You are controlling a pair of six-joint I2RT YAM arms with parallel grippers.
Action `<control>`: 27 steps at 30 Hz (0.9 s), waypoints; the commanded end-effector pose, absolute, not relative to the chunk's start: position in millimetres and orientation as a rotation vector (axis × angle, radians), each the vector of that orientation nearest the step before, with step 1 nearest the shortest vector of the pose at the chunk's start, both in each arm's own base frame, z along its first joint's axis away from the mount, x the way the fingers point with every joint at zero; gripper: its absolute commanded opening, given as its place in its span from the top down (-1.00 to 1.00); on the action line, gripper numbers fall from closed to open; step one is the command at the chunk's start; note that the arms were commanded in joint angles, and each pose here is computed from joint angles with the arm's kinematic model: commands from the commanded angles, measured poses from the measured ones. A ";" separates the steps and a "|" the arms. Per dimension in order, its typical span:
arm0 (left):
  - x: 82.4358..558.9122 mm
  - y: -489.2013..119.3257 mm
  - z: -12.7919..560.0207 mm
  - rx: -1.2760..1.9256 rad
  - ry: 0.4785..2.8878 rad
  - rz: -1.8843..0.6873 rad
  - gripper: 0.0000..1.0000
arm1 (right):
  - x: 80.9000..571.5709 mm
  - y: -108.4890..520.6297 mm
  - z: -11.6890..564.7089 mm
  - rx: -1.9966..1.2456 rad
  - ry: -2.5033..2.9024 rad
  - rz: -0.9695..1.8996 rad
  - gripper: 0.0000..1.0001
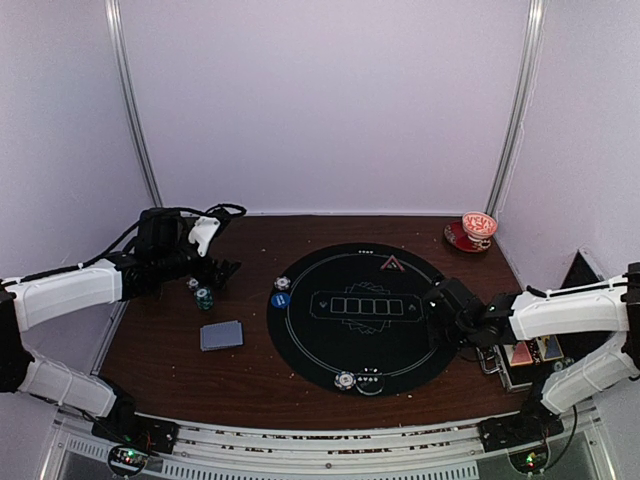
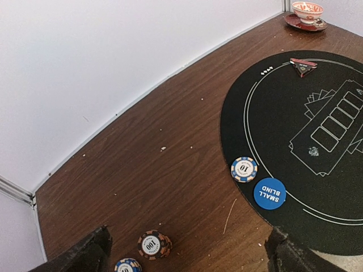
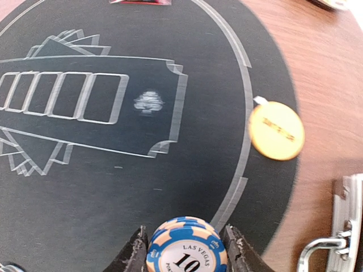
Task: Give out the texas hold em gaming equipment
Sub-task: Place the poker chips pile in the big blind area.
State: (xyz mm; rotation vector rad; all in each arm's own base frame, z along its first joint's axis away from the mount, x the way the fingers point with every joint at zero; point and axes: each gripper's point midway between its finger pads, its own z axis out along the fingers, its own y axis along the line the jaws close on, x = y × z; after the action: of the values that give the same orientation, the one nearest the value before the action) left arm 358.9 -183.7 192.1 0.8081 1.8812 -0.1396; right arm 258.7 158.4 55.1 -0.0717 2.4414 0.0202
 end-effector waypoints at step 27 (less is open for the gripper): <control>365.3 -186.4 195.2 0.785 1.847 -0.150 -0.96 | 282.0 86.5 31.5 0.233 2.431 -0.132 0.20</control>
State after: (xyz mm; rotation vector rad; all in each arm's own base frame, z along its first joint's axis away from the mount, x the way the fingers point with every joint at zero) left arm 360.6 -184.5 191.4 0.8050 1.8742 -0.1400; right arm 276.4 87.5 32.6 0.2197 2.4379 -0.1254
